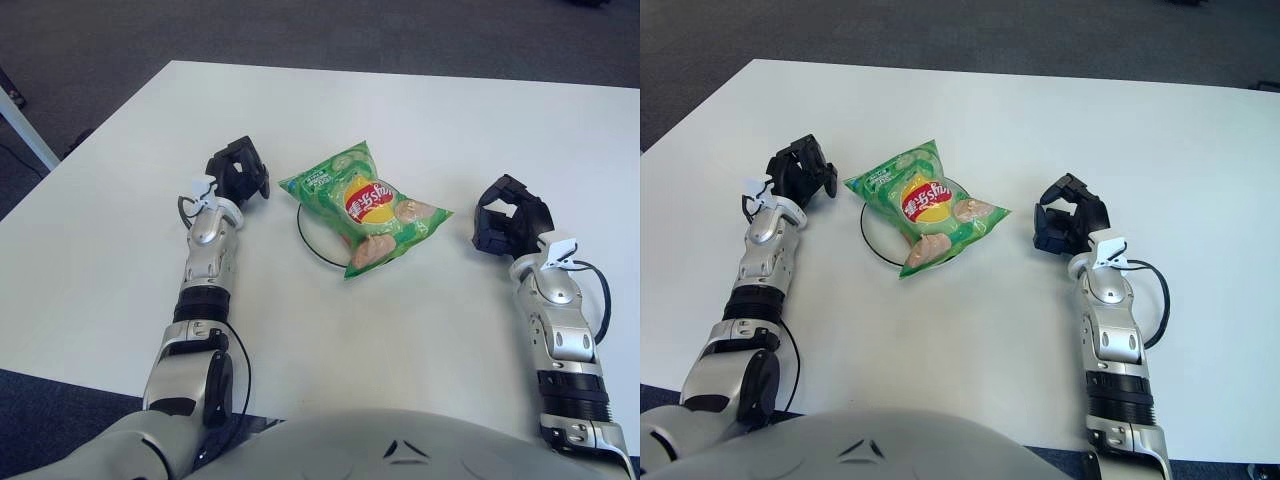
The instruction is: Put the snack into the plate.
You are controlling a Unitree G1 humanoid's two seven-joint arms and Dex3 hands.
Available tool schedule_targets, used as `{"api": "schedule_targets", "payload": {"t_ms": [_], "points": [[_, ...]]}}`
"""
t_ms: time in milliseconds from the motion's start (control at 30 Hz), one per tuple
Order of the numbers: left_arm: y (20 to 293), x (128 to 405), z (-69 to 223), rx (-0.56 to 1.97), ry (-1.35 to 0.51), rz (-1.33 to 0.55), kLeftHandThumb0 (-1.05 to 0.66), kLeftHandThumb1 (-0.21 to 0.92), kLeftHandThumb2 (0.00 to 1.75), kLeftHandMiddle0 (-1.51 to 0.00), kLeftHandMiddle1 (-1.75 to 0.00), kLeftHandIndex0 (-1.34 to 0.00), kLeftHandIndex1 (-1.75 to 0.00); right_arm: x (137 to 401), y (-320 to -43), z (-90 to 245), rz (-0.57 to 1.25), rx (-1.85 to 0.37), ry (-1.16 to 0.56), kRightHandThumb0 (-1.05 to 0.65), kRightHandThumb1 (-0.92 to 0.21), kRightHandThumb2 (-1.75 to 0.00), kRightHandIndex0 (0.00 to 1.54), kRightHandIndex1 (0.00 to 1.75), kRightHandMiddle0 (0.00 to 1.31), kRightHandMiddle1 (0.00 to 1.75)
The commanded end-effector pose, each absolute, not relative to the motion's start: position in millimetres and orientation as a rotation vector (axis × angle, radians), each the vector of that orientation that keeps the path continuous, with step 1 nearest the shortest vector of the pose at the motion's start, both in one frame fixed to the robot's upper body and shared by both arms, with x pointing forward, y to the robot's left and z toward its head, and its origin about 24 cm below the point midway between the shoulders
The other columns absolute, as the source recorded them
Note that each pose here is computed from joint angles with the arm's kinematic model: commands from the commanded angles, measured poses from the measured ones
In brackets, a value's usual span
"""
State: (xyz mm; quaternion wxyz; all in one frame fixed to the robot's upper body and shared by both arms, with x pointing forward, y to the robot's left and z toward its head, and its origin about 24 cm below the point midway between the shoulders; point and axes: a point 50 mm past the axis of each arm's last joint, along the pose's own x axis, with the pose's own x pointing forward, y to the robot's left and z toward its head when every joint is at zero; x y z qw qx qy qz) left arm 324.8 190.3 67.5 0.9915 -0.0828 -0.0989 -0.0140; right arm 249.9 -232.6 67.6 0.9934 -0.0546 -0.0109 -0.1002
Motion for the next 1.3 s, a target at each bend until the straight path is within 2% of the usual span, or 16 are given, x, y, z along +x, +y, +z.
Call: {"api": "schedule_targets", "payload": {"t_ms": [0, 567, 767, 1033, 1267], "points": [[196.5, 298.0, 21.4, -0.186, -0.057, 0.003, -0.46, 0.65, 1.04, -1.42, -1.75, -1.16, -1.75, 234.1, -227.3, 31.9, -0.246, 0.0, 0.079, -0.49, -0.29, -1.35, 1.33, 1.75, 0.64, 1.75], [191.0, 283.1, 14.5, -0.144, -0.011, -0.048, -0.46, 0.67, 1.05, -1.42, -1.75, -1.16, -1.75, 231.1, -233.0, 30.2, -0.312, 0.102, -0.131, -0.5, -0.28, -1.36, 1.37, 1.75, 0.65, 1.75], [186.8, 279.7, 15.9, -0.147, -0.01, -0.053, -0.46, 0.68, 1.04, -1.42, -1.75, -1.15, -1.75, 230.9, -234.5, 25.6, -0.319, 0.139, -0.12, -0.5, -0.27, -1.37, 1.37, 1.75, 0.65, 1.75], [180.3, 273.0, 13.7, -0.138, -0.025, -0.079, -0.47, 0.69, 1.03, -1.42, -1.75, -1.16, -1.75, 231.9, -230.8, 26.3, -0.321, 0.219, -0.113, -0.48, -0.34, -1.3, 1.34, 1.75, 0.6, 1.75], [174.1, 269.1, 13.1, -0.132, -0.041, -0.107, -0.46, 0.69, 1.03, -1.41, -1.75, -1.16, -1.75, 230.5, -230.5, 26.3, -0.318, 0.233, -0.106, -0.52, -0.23, -1.43, 1.31, 1.75, 0.69, 1.75]]}}
